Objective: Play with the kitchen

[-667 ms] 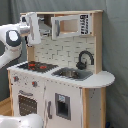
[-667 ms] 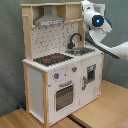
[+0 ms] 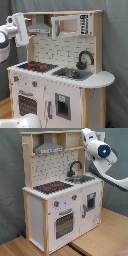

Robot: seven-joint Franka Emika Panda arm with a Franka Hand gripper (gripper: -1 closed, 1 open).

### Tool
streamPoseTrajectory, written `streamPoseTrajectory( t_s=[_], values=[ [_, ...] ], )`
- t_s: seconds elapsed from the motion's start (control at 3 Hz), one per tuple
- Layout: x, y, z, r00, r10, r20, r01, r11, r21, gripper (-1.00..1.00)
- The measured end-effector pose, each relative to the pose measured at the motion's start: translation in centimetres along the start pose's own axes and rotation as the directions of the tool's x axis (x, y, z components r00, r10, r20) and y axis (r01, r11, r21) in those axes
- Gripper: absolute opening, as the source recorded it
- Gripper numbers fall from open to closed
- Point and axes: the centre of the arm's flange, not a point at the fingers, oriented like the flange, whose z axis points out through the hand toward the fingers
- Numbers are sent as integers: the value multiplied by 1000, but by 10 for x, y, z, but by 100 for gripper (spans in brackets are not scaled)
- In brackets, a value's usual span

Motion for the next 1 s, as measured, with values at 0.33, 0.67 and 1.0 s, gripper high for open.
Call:
streamPoseTrajectory(
  t_s=[0.33,0.67,1.0],
  values=[
    [-2,-4,-43,999,-41,-14,41,999,-6,100],
    [1,-22,-79,987,-150,-60,149,989,-27,100],
    [12,-51,-107,958,-251,-137,244,967,-69,100]
  ],
)
